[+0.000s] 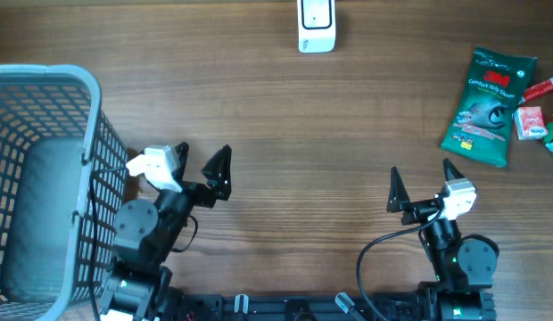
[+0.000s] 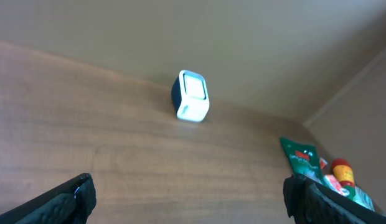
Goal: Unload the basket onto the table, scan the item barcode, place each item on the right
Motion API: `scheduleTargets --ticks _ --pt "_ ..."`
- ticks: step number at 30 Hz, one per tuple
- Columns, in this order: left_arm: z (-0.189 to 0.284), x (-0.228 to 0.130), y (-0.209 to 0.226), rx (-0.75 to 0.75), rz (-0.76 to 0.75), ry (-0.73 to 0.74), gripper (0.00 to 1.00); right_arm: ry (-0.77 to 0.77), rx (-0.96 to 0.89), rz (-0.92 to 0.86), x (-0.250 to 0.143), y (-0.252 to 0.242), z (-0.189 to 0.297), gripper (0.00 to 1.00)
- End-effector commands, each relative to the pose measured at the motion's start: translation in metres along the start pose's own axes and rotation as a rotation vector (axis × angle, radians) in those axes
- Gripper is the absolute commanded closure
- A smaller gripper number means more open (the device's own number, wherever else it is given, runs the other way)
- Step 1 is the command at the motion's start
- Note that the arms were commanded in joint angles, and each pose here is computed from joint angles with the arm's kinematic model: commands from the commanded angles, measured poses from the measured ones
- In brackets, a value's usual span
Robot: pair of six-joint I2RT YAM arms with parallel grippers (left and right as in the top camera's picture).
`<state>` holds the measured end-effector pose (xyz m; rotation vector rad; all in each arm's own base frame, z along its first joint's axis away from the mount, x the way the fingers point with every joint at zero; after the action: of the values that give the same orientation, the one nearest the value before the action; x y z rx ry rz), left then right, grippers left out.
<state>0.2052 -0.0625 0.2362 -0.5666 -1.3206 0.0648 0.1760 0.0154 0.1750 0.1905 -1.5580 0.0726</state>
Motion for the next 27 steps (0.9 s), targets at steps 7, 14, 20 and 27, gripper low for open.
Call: scheduleTargets --ticks 7,14,20,27 --pt "0.033 0.01 -0.003 0.02 -0.058 -0.09 0.0 -0.015 -0.012 0.015 0.002 -0.001 0.001 0.0" --pt "0.036 -0.028 0.007 -0.046 -0.064 -0.095 0.0 -0.015 -0.012 0.015 0.002 -0.001 0.001 0.0" --pt "0.032 -0.058 0.026 -0.028 -0.061 -0.102 0.0 -0.015 -0.012 0.015 0.002 -0.001 0.001 0.0" --pt "0.032 -0.057 0.054 0.2 -0.134 -0.169 0.0 -0.015 -0.012 0.015 0.002 -0.001 0.001 0.0"
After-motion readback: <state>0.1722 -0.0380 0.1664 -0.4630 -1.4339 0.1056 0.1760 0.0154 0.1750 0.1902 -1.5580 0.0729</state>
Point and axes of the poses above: each gripper's point midway between its finger pads, its own z axis back along the fingers, its own y axis along the line the jaws close on, x = y × z, the point moved 7 cm from there along z, back along the fingers, and after that the axes turned 2 degrees about -z, right-handed, at the moved point
